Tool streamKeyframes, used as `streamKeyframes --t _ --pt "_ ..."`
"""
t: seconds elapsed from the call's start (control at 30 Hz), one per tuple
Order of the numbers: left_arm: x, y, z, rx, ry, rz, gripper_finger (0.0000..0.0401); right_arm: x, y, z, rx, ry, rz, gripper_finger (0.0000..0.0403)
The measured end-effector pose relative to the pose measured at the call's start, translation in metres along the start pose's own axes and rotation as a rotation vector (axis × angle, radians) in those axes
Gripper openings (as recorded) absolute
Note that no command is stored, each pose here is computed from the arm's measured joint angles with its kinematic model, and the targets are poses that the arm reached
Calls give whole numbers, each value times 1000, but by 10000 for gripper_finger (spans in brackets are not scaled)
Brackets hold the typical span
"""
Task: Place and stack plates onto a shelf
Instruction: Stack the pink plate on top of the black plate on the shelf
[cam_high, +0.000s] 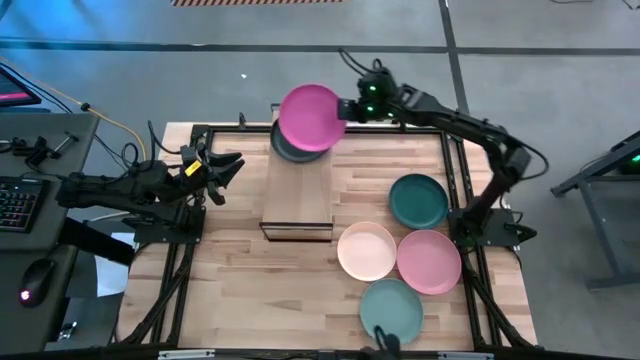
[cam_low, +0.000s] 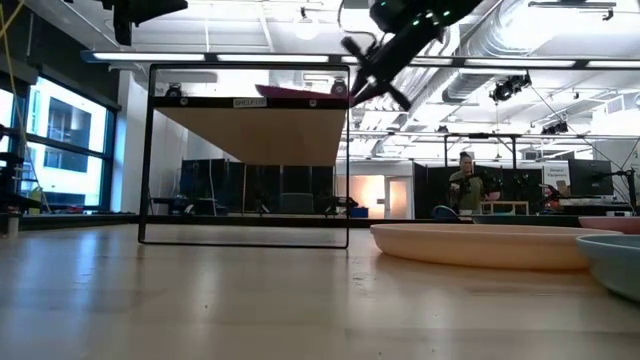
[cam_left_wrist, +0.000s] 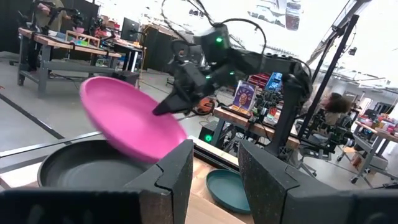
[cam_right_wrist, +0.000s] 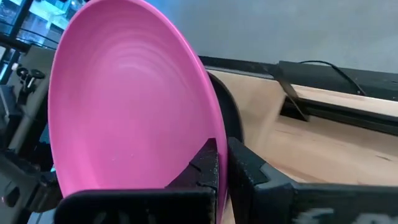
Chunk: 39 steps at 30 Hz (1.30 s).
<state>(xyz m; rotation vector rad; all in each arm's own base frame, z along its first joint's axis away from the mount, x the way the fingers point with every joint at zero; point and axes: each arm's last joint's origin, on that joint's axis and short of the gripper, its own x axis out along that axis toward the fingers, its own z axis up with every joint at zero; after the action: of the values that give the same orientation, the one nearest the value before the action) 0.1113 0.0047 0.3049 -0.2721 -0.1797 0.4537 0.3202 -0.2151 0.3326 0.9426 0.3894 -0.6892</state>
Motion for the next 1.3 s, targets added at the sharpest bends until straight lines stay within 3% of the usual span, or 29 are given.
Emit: streamKeyframes --t 0.17,0.4,1.3 --pt "0 0 0 0 0 0 117 29 -2 2 31 46 -19 0" --pt "0 0 0 0 0 0 117 45 -7 -5 66 122 -31 0" --pt "0 0 0 1 0 0 117 47 6 -19 54 114 -51 0"
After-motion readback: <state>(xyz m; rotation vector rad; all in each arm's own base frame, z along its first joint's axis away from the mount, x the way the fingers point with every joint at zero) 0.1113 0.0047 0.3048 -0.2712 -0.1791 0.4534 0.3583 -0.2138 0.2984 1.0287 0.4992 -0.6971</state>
